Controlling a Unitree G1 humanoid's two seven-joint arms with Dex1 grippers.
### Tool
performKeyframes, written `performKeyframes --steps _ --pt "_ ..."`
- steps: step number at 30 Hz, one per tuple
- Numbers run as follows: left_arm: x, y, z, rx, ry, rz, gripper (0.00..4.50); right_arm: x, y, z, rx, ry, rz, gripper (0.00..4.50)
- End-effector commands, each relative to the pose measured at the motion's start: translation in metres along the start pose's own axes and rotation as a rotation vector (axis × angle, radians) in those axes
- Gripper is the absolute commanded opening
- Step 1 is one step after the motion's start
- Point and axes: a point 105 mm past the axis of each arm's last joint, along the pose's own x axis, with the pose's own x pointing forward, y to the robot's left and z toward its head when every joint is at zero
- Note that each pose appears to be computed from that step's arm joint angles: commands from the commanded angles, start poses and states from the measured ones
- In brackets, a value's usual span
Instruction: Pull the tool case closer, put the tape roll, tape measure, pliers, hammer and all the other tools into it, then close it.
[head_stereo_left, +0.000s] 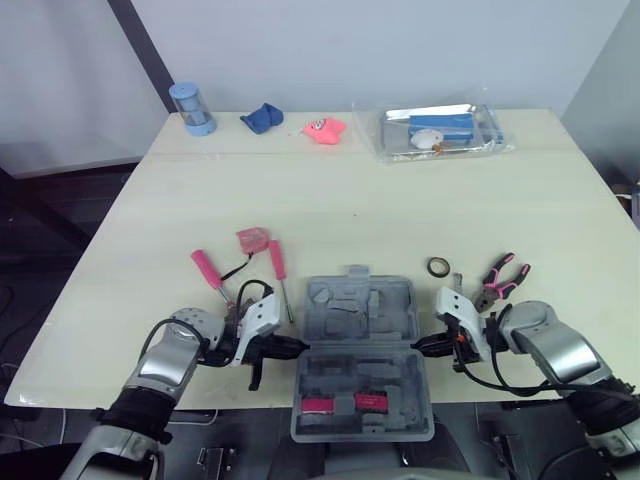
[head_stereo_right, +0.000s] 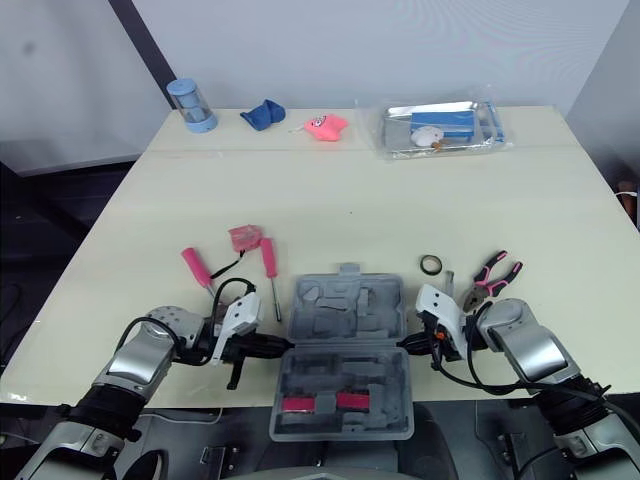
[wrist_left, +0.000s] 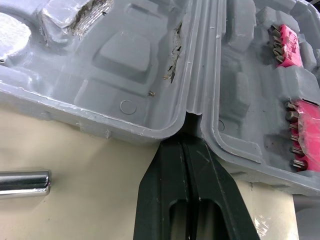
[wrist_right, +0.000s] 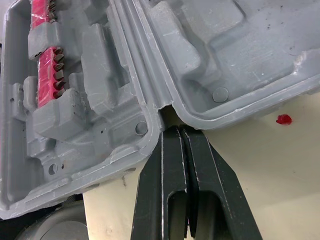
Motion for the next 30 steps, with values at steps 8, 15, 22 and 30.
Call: performKeyframes --steps 8,15,22,30 --pt "0.008 -0.009 0.0 0.002 0.002 -0.04 0.0 0.001 0.006 0.007 -0.021 -0.025 0.026 0.04" --pt "0.002 -0.005 0.001 -0.006 -0.001 -0.012 0.0 -0.006 0.003 0.004 -0.014 -0.025 0.009 0.04" --pt "-0.009 -0.002 0.001 -0.027 -0.006 0.016 0.0 -0.016 0.0 -0.002 0.01 -0.022 -0.018 0.04" --pt "-0.032 -0.007 0.02 -0.018 -0.141 0.062 0.0 -0.045 -0.01 0.003 -0.039 -0.155 -0.162 0.04"
